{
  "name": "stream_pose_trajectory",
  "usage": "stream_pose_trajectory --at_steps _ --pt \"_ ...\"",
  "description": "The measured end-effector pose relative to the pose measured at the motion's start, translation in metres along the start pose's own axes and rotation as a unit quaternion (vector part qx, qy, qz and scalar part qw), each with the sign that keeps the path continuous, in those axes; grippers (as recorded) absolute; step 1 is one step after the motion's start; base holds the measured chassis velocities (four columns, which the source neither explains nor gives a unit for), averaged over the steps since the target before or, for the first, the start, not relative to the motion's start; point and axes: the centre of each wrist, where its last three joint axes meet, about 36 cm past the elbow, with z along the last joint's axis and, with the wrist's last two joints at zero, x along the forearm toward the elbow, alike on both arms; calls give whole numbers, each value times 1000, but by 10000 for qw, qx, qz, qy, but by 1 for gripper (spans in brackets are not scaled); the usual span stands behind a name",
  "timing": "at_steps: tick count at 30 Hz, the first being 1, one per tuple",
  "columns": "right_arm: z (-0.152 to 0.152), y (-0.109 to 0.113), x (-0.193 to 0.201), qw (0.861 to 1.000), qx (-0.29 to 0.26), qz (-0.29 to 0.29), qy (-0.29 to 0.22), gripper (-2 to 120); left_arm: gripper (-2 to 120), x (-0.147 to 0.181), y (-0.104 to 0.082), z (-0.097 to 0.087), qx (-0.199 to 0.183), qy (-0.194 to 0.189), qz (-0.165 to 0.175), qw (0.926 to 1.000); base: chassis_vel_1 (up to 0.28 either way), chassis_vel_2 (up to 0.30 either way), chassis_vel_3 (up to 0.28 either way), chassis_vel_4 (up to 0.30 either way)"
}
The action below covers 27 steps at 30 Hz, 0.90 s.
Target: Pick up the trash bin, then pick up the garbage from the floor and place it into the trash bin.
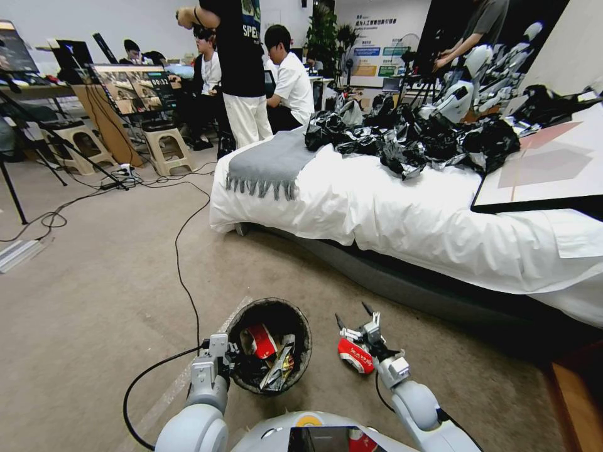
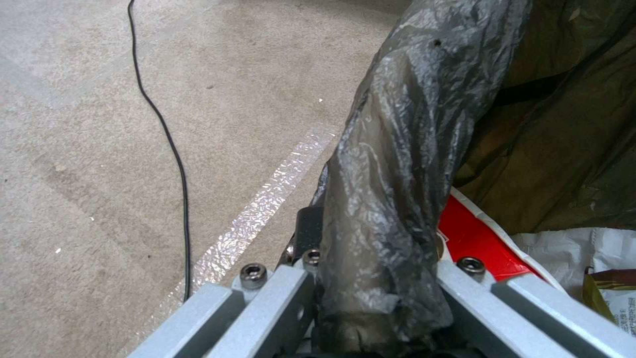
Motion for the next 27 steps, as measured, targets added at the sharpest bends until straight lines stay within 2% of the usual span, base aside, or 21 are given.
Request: stream_pose_trajectory --at_steps 6,12,27 --pt "21 -3 7 9986 92 -263 446 100 0 -1 0 1 -18 -1 2 10000 0 0 0 0" --pt "56 -8 14 9939 251 -491 953 100 0 -1 -1 1 -23 -5 7 10000 0 0 0 0" --pt "96 -26 4 9880 317 -721 1331 100 0 0 -1 2 -50 3 -15 10000 0 0 0 0"
